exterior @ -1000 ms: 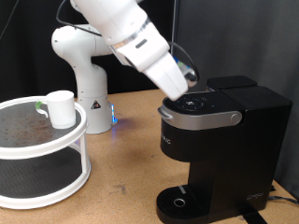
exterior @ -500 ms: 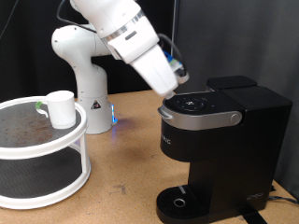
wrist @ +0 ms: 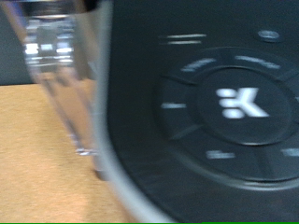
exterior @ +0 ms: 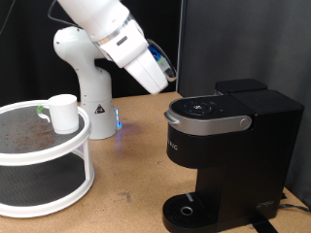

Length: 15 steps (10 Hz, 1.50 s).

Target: Make a cup of coffee with the keurig machine

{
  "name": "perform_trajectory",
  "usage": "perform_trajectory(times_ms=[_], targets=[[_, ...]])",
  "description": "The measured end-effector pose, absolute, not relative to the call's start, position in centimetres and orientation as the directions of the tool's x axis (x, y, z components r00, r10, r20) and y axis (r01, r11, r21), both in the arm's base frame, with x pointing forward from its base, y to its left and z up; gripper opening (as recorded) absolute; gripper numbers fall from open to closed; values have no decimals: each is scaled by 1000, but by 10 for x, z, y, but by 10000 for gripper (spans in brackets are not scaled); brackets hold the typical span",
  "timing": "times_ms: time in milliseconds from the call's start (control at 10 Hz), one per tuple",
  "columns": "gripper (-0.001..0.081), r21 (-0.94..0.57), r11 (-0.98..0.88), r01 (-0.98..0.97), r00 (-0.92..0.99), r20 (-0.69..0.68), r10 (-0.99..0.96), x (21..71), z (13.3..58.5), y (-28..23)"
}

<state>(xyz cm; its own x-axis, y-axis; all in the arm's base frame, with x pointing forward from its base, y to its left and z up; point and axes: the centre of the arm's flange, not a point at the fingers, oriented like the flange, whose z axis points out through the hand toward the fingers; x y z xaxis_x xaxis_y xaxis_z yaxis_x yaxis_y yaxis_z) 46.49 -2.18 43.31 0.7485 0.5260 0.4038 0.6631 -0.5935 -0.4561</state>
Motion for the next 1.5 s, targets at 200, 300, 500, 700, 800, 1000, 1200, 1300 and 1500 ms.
perform_trajectory(times_ms=[200, 300, 500, 700, 800, 1000, 1200, 1300, 1500], targets=[[3, -434, -552, 712, 702, 441, 559, 444, 439, -28], [3, -440, -557, 704, 710, 434, 554, 444, 438, -28], [3, -454, -536, 712, 702, 441, 559, 439, 438, -37], [3, -454, -510, 731, 682, 489, 543, 426, 448, -61], [3, -459, -506, 730, 684, 509, 523, 420, 453, -74], [3, -477, -510, 716, 697, 524, 489, 406, 464, -97], [3, -490, -502, 712, 702, 521, 486, 403, 465, -100], [3, -471, -484, 737, 675, 537, 506, 401, 462, -102], [3, -426, -452, 784, 620, 573, 536, 383, 457, -115]])
